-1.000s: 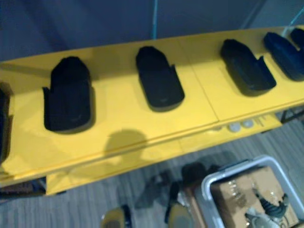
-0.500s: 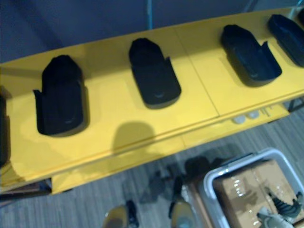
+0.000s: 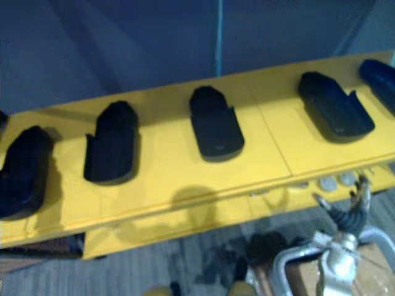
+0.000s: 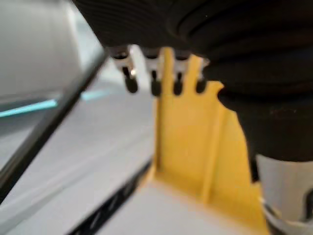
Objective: Walk over and take plastic housings, then place them on the shelf
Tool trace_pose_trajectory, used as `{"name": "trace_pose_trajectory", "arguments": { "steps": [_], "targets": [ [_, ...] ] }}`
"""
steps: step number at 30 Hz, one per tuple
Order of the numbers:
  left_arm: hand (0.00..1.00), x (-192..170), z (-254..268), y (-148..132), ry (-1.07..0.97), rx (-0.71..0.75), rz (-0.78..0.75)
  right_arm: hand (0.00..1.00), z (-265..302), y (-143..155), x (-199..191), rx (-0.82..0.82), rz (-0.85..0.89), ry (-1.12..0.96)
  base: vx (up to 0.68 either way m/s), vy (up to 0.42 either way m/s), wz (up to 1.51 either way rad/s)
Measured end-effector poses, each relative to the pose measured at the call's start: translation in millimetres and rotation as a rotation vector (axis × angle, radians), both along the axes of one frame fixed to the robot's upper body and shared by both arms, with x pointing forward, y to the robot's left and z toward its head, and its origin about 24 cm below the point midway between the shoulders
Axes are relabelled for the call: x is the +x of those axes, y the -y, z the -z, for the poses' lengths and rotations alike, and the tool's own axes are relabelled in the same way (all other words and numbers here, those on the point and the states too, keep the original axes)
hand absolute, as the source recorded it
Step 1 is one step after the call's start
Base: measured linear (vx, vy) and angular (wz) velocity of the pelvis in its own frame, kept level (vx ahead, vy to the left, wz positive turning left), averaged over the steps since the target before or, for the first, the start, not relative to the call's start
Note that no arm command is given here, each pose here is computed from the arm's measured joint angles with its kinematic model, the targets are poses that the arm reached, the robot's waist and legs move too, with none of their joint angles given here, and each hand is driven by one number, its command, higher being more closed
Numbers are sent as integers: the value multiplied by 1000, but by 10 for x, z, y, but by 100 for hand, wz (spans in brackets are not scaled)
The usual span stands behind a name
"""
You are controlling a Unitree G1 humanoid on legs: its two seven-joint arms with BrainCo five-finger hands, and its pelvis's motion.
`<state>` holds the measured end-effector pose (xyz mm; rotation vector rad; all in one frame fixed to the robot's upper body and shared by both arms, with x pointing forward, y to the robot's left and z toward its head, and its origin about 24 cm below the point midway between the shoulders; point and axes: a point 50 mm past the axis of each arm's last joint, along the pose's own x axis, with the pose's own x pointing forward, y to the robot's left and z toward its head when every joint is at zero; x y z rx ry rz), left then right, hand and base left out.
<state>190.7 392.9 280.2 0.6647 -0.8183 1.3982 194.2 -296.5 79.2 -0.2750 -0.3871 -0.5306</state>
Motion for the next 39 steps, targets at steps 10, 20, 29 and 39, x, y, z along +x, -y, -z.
{"name": "trace_pose_trajectory", "arguments": {
  "steps": [10, 20, 29, 39],
  "targets": [
    [0, -785, 1467, 301, -1, -414, -31, 0, -597, -886, 421, -85, -385, 267, -70, 2, 34],
    [0, -982, 2179, 671, -162, -640, 116, 0, -560, -1245, 790, -33, -507, 168, 2, 18, 39],
    [0, -625, 2248, 879, -93, -692, 269, 0, -65, -1219, 606, 43, -470, -19, 52, 66, -18],
    [0, -445, 2411, 578, 12, -851, 156, 0, 20, -916, 401, 68, -423, -60, -2, 42, -40]
  ]
}}
